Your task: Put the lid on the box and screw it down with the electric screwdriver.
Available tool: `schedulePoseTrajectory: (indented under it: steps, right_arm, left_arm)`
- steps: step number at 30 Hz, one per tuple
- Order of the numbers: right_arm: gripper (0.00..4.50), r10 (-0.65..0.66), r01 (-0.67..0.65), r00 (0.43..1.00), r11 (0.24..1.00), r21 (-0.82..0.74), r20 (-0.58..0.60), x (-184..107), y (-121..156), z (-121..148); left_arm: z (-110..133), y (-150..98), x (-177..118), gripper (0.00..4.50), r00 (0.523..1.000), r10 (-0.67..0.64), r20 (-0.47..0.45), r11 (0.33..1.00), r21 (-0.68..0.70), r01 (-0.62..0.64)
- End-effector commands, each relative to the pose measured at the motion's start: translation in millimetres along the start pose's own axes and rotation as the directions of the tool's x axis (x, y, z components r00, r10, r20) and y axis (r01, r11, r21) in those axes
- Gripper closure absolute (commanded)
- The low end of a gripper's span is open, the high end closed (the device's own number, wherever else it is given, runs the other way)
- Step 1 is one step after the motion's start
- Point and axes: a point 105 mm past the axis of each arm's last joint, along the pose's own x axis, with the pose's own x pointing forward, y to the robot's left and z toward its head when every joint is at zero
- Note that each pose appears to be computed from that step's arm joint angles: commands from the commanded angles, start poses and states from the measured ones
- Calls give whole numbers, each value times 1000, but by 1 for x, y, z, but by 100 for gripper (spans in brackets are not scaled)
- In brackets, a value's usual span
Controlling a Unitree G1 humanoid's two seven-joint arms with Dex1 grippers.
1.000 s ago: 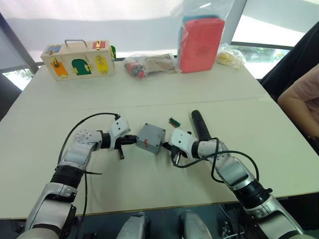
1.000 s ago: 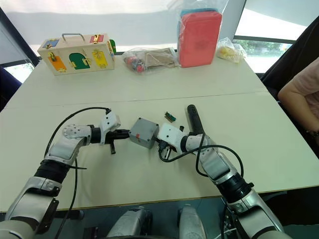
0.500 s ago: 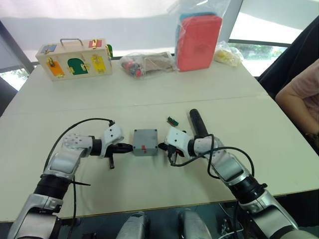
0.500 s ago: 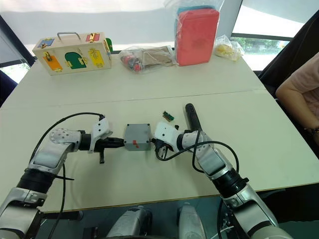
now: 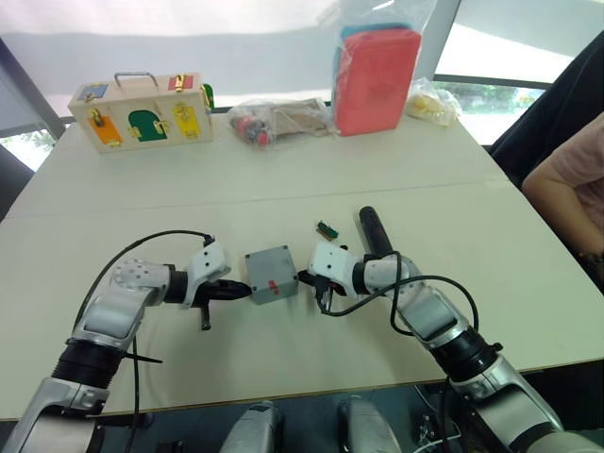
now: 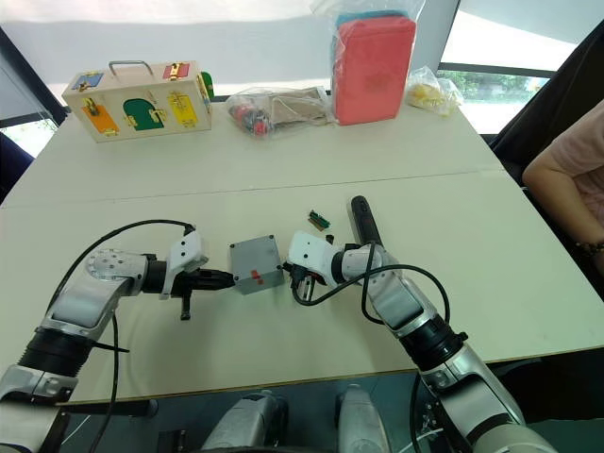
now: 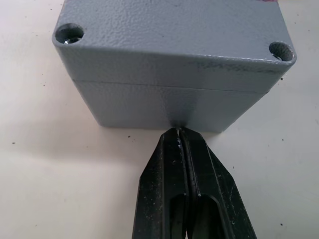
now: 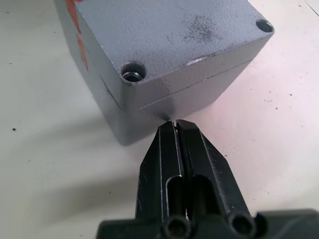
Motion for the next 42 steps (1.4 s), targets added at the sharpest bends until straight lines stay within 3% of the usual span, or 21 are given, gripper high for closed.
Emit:
schedulePoseTrajectory:
  steps: [1,13,27,42]
  right_arm:
    - [447,-2,4,998,999,-34,56,-11,-4,17]
    - [447,-12,12,998,1000,-3,59,-29,-3,16]
    - [447,10,-10,998,1000,4,57,-22,4,18]
    - [447,-67,66,997,997,28,42,-50,-5,19]
  left_arm:
    - [12,8,-15,450,999,45,23,998,49,-46]
    - [19,15,-13,450,995,89,53,994,56,-92]
    - [25,32,-3,450,987,141,79,986,72,-147]
    - [29,40,1,450,983,156,94,983,85,-164]
